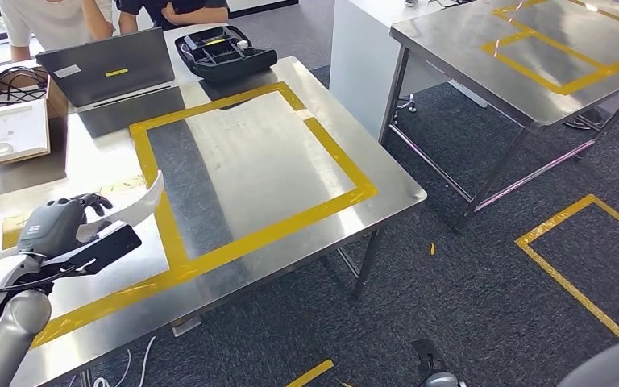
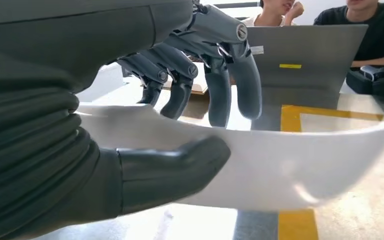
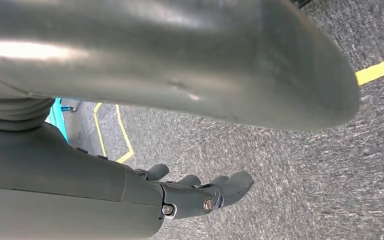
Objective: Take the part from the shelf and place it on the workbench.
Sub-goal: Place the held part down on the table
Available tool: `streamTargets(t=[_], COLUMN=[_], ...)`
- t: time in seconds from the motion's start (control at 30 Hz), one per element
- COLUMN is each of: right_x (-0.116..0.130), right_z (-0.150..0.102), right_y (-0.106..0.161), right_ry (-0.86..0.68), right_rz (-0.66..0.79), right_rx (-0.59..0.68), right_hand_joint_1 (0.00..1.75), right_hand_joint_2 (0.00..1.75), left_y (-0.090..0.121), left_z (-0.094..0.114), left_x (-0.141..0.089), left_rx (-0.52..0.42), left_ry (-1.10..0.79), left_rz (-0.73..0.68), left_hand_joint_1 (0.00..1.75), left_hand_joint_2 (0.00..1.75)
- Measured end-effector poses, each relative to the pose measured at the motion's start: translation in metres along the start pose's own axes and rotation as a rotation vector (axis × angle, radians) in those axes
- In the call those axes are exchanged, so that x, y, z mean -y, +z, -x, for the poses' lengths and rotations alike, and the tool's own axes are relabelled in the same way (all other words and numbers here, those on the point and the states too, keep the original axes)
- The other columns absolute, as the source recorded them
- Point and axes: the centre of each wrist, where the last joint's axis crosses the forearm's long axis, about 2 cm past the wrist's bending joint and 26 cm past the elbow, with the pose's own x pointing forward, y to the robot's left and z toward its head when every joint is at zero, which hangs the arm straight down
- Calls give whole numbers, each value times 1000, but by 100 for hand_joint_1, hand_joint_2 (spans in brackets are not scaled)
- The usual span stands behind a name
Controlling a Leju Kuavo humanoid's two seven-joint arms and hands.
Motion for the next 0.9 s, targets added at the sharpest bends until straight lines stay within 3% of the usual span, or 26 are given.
streamTargets(t=[0.13, 0.5, 0.73, 0.9], right_x=[0, 0, 0, 0], right_z=[0, 2, 2, 3], right_y=[0, 0, 0, 0], right_ry=[1, 1, 1, -1], right_rz=[-2, -5, -9, -8], right_rx=[10, 20, 25, 26], right_hand_joint_1=[0, 0, 0, 0], right_hand_joint_2=[0, 0, 0, 0], left_y=[1, 10, 20, 21], left_z=[2, 21, 46, 51], left_x=[3, 2, -18, -38], left_rx=[-31, -139, -178, -158], left_ry=[8, 20, 16, 20], left_rz=[51, 110, -11, -98], left_hand_joint_1=[0, 0, 0, 0], left_hand_joint_2=[0, 0, 0, 0])
